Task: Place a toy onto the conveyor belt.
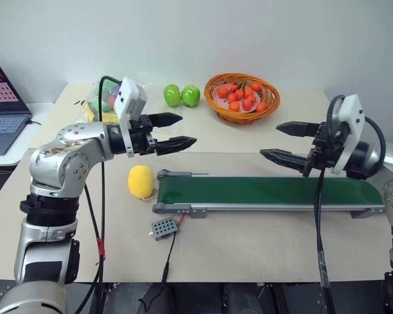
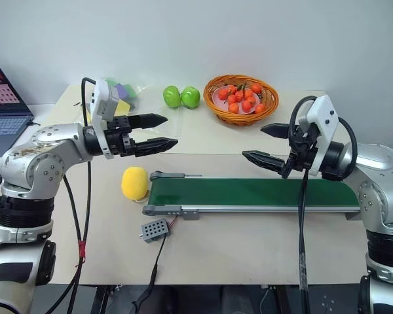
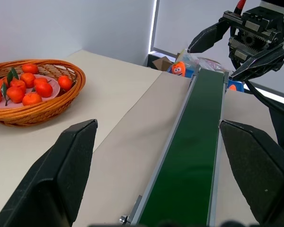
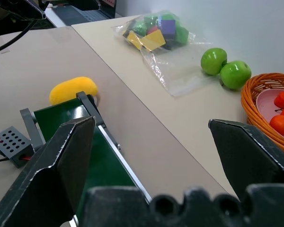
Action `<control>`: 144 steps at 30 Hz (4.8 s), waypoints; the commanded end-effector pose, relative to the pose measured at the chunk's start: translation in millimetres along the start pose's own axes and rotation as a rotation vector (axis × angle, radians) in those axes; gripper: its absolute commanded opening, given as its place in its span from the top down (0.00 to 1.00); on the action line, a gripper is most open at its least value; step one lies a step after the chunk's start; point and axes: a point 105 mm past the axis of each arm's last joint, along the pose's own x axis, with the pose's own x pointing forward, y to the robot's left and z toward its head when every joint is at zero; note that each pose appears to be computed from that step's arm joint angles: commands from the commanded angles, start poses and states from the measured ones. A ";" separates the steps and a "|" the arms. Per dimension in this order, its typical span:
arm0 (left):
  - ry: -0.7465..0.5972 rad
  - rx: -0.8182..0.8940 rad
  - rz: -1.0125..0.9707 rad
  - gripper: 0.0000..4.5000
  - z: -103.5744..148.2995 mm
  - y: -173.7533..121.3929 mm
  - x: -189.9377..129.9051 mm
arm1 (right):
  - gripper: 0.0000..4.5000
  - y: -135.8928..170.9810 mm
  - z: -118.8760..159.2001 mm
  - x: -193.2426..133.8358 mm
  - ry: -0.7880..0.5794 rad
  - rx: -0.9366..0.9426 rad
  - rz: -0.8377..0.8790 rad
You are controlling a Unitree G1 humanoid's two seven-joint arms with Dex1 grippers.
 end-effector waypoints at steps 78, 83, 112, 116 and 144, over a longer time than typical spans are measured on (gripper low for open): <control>-0.415 -0.789 0.796 0.87 -99.3 119.7 -141.6 | 0.00 0.0 3.6 -5.9 0.057 -0.074 0.010; -0.249 -0.384 0.650 0.87 -69.0 98.1 -101.5 | 0.00 0.3 3.2 -3.6 0.054 -0.074 0.018; 0.096 1.467 -0.032 0.87 -112.6 -28.8 3.1 | 0.00 26.8 -3.6 1.1 0.088 -0.036 0.148; 0.140 1.446 -0.061 0.87 -130.4 -20.5 7.6 | 0.00 25.6 -1.2 -0.4 0.088 -0.046 0.128; 0.179 -0.044 -0.134 0.01 -54.7 -13.3 -47.0 | 0.00 16.8 0.2 -11.7 0.120 -0.061 0.106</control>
